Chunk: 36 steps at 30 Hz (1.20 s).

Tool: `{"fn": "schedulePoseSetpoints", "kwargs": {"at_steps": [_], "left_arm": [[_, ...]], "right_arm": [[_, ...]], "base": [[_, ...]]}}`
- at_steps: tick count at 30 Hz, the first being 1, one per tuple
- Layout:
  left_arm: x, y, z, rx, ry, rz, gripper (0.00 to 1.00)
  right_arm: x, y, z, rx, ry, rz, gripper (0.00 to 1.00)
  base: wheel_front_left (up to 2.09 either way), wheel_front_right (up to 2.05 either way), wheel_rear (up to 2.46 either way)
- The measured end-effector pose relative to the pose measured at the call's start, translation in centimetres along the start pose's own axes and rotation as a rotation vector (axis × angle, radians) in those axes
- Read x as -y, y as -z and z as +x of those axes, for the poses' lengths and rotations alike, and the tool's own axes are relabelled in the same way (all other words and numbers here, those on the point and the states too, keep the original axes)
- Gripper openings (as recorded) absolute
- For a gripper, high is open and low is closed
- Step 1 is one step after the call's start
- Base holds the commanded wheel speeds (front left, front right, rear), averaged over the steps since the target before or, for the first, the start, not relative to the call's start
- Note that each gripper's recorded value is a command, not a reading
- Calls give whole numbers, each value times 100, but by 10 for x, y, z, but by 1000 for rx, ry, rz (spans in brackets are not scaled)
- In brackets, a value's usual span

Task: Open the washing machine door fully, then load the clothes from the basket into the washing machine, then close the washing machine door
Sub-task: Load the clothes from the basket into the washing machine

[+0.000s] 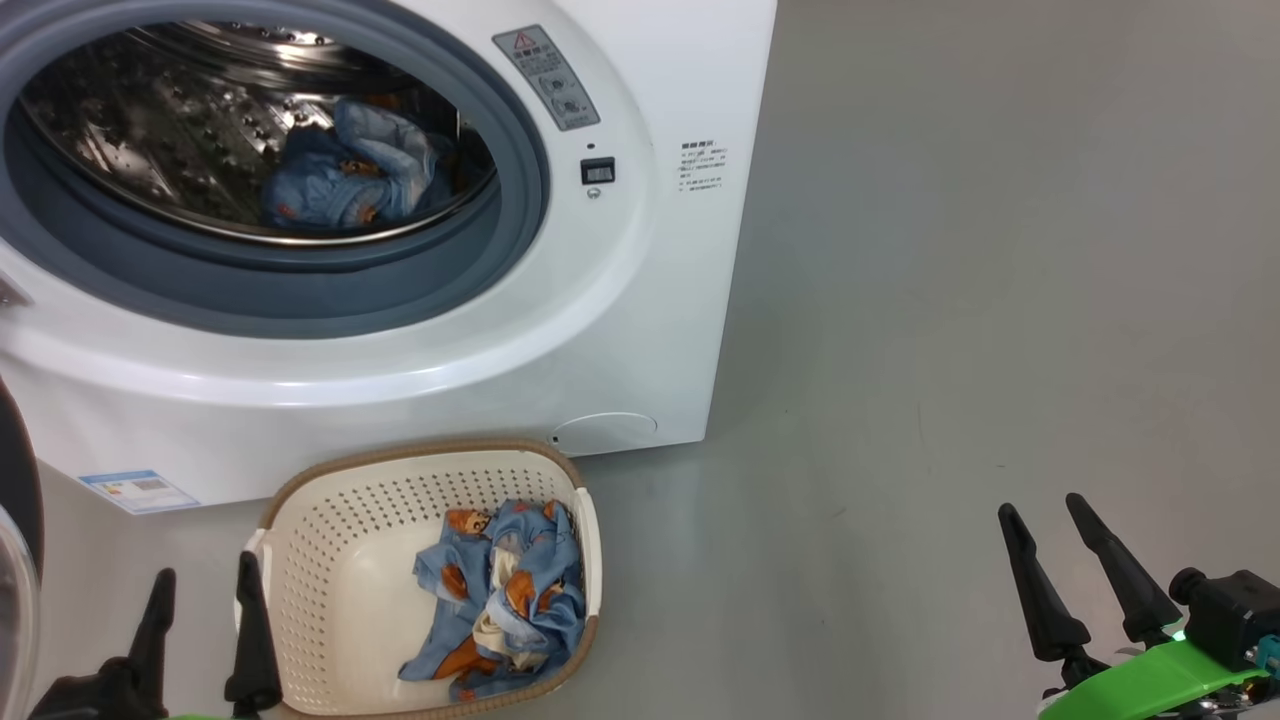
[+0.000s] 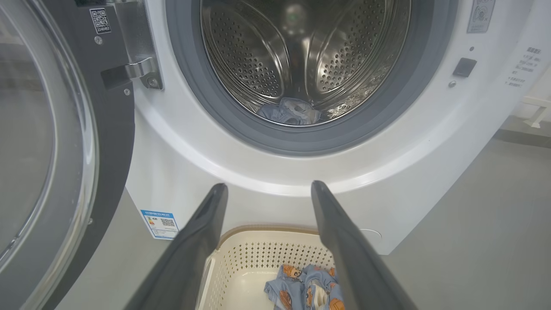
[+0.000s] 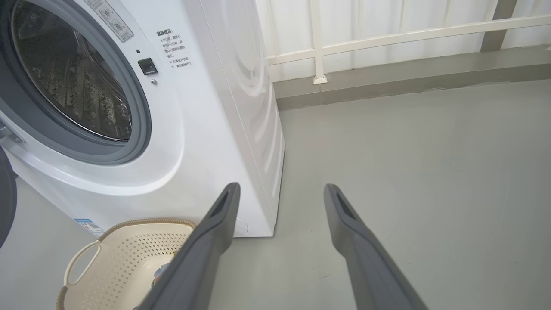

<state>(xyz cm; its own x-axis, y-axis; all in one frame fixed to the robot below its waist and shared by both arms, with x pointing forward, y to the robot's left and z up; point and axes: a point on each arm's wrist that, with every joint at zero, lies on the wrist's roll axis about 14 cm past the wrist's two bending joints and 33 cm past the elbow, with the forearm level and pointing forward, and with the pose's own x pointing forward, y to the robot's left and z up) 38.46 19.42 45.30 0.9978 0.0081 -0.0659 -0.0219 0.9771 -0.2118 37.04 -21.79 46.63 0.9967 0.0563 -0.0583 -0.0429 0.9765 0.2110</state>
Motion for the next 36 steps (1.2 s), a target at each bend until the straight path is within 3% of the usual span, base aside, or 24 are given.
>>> {"fn": "schedulePoseSetpoints", "kwargs": {"at_steps": [13,36], "left_arm": [[25,35,15,-99,61,-47,100],[76,167,51,-520,226,-52,100]], "right_arm": [[-5,3,16,-1,-8,7,100],[-5,34,68,-62,-30,9,100]], "base": [[0,0,0],[0,0,0]]}}
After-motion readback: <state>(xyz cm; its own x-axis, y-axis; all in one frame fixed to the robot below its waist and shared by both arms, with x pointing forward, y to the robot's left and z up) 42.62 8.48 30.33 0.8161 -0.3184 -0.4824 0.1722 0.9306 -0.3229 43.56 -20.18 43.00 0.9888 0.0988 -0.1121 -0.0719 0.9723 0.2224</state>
